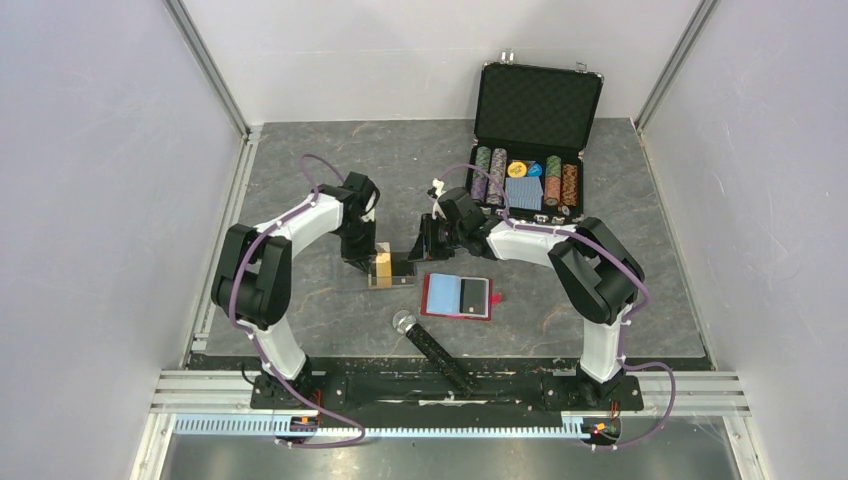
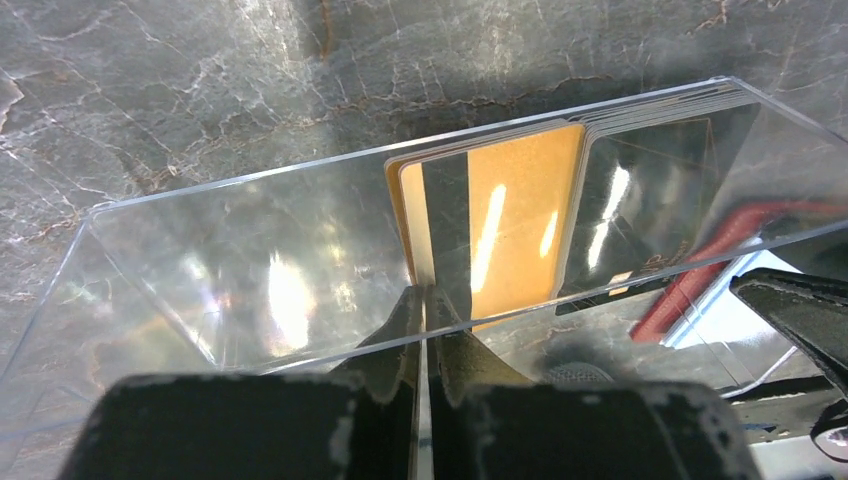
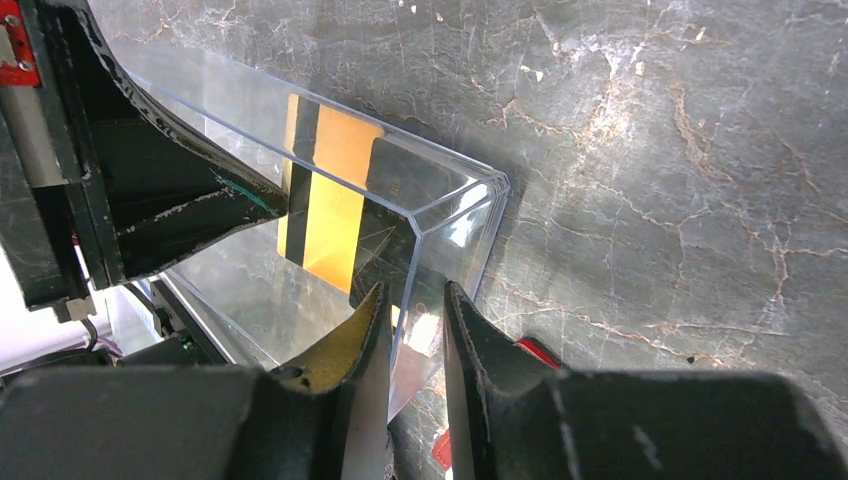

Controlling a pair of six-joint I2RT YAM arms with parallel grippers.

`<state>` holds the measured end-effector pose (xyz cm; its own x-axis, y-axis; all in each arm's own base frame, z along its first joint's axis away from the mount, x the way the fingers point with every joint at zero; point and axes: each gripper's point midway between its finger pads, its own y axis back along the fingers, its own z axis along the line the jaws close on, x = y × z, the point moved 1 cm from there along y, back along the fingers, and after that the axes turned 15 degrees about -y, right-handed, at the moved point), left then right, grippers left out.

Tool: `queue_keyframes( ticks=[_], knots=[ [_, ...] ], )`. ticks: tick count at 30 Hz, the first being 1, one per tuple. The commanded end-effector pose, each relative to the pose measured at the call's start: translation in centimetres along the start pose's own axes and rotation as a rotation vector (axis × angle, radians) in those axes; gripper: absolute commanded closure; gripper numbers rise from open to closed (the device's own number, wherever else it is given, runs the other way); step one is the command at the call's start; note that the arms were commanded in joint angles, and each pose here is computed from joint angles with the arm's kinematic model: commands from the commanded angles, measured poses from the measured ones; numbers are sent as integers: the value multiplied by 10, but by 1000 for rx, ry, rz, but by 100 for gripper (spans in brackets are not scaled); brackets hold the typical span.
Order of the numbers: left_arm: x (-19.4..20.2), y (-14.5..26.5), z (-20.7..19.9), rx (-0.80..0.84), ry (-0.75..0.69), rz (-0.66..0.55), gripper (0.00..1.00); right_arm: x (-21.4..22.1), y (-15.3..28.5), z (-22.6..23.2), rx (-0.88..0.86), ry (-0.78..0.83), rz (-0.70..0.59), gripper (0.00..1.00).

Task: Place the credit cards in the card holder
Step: Pick up the credit card from the storage box.

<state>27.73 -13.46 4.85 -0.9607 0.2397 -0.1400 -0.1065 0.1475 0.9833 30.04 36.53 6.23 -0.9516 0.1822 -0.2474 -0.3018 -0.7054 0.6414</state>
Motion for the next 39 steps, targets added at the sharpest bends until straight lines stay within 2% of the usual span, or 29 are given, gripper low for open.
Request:
queue_keyframes(
  ticks=[1, 8, 15, 20, 32, 39],
  knots=[
    [-36, 13, -25, 57, -41, -137, 91, 22, 13, 42, -149, 58, 88, 81],
    [-41, 17, -34, 67, -57, -144, 88, 21, 13, 44, -153, 59, 85, 81],
    [-49, 28, -42, 86, -60, -178, 80, 23, 13, 44, -153, 59, 89, 81],
    [-49, 28, -45, 106, -53, -174, 79, 22, 13, 44, -153, 59, 88, 81],
    [-54, 33, -53, 153, -8, -253, 77, 24, 13, 43, -150, 61, 90, 81],
    [-44, 15, -47, 124, 1, -191, 76, 24, 13, 43, -150, 61, 91, 81]
  ],
)
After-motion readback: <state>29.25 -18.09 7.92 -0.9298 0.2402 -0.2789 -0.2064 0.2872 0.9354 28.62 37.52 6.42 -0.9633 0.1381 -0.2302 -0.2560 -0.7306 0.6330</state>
